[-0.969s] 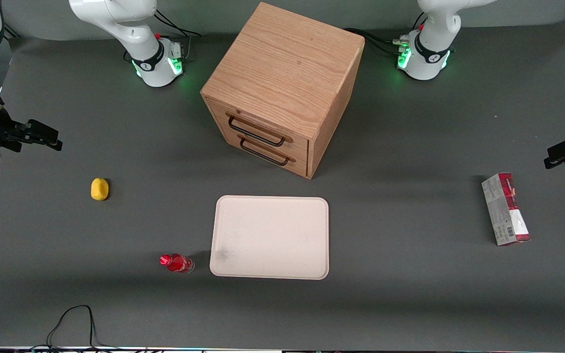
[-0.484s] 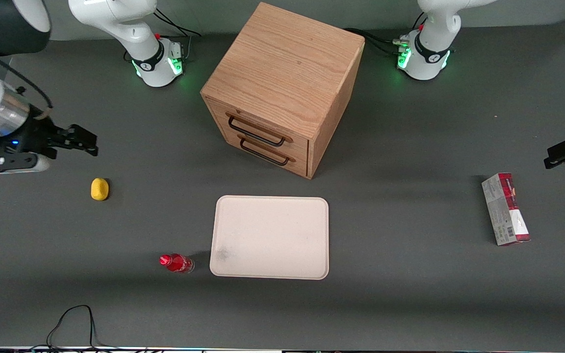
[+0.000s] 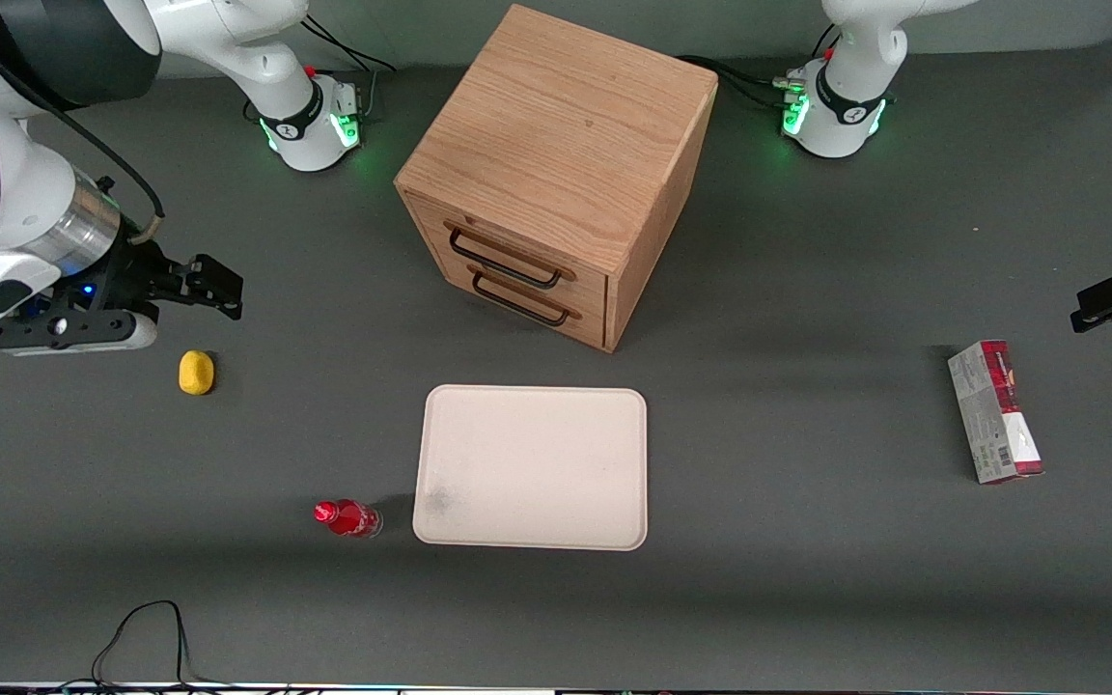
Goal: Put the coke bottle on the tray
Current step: 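Move the open right gripper down to the red Coca-Cola bottle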
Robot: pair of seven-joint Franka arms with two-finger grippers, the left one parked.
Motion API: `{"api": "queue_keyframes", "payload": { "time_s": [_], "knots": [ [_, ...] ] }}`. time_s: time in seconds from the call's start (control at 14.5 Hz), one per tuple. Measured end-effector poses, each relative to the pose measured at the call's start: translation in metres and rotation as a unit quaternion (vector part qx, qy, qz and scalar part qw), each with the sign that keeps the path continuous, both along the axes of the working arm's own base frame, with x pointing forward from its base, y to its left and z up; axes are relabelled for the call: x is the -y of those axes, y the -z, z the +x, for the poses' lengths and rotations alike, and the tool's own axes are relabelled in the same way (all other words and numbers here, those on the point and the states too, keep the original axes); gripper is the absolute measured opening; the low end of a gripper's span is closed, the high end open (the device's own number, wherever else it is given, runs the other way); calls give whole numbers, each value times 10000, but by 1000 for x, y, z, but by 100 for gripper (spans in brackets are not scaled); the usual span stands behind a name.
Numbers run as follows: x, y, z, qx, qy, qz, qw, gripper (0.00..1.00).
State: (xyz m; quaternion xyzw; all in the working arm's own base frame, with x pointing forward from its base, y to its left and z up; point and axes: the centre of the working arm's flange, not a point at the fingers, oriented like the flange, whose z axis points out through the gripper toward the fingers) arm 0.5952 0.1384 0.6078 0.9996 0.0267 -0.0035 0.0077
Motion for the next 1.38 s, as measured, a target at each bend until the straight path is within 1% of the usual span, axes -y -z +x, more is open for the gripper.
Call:
{"api": "queue_keyframes", "payload": {
  "time_s": [0.28,0.48,0.69,0.76,0.97,1.04,1.11,1.38],
  "knots": [
    [-15,12,48,-8,-255,-43,9997,100],
    [-25,49,85,-23,-270,-78,9996,100],
    [-32,75,108,119,-297,-63,9995,100],
    [-33,79,112,153,-304,-57,9994,100],
    [-36,88,123,381,-318,-13,9988,100],
    [-38,97,127,410,-323,-8,9986,100],
    [-39,111,133,400,-329,-11,9987,100],
    [-51,189,150,130,-393,-17,9991,100]
  ]
}}
